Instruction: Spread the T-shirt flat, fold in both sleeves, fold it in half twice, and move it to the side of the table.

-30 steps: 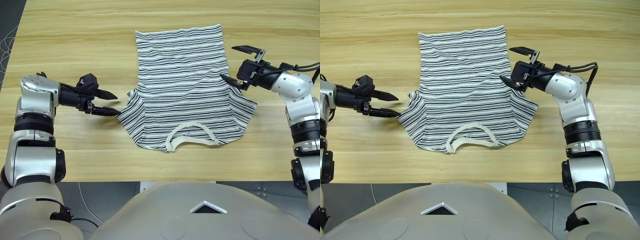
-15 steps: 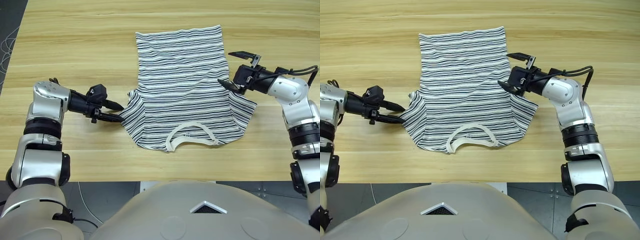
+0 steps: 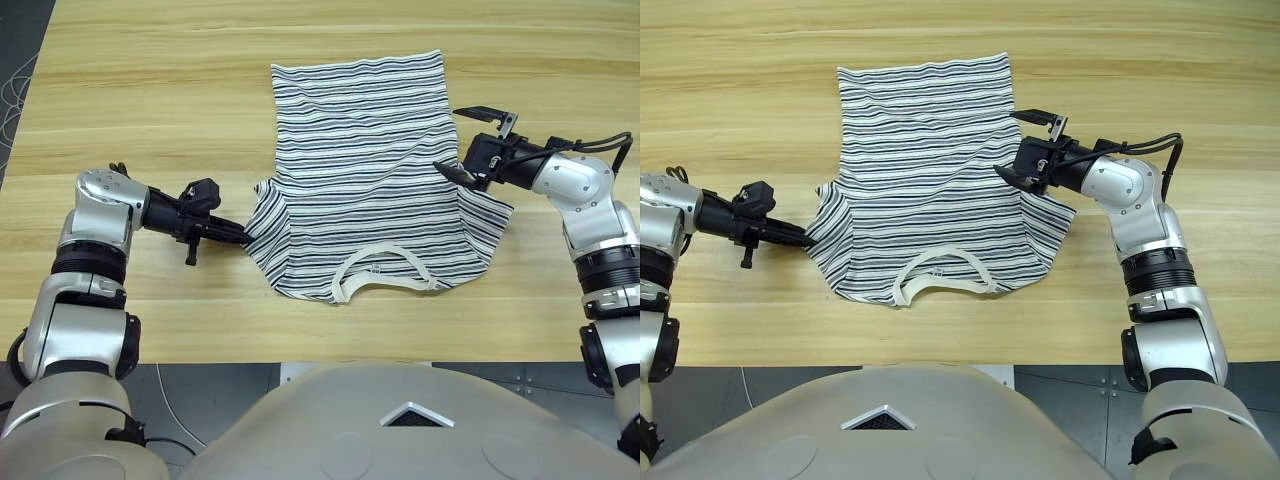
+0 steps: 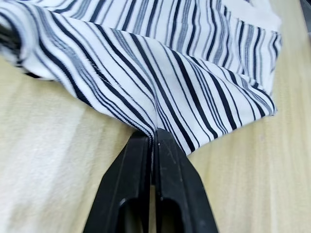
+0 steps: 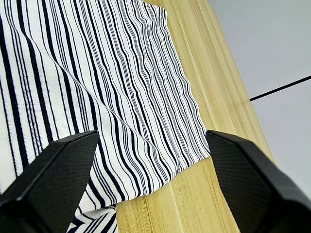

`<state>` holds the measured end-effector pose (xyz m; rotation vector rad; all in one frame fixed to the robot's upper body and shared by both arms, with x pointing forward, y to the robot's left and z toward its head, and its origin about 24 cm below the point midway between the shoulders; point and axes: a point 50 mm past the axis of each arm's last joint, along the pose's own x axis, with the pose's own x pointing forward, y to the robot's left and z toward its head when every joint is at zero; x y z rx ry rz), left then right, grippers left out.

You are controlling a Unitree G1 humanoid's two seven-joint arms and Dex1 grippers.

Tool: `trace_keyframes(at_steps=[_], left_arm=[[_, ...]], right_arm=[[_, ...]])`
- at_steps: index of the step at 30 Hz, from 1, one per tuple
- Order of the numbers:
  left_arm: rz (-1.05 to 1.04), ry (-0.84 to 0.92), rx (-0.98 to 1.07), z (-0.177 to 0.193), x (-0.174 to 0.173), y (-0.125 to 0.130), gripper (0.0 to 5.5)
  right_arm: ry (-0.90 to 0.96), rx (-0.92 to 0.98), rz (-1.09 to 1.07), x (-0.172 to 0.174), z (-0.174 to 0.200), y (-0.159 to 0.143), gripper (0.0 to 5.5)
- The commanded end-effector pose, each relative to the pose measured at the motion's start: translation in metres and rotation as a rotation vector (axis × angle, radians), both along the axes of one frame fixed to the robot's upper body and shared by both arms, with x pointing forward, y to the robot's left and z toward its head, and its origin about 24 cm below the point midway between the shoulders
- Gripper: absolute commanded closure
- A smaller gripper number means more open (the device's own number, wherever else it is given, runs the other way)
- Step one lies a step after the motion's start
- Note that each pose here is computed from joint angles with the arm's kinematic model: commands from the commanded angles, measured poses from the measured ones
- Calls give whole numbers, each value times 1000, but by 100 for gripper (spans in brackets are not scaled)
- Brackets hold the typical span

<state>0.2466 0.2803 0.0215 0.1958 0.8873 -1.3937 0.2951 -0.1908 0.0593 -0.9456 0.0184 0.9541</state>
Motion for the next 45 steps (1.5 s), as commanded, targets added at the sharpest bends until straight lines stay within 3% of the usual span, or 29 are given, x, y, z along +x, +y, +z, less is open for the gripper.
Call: trace_keyframes(at_steps=[1, 21, 28, 45], left_arm=[[-7, 86, 39, -10, -14, 4, 538], [29, -61, -131, 33, 10, 0, 538], [-20, -60, -253, 46, 11, -18, 538], [-161, 3, -344, 29, 26, -82, 538]], right_arm=[[-14, -2, 4, 4, 2, 4, 142], [-30, 3, 17, 8, -2, 13, 142], [-26, -5, 19, 8, -4, 12, 142], [-19, 2, 24, 6, -11, 15, 142]])
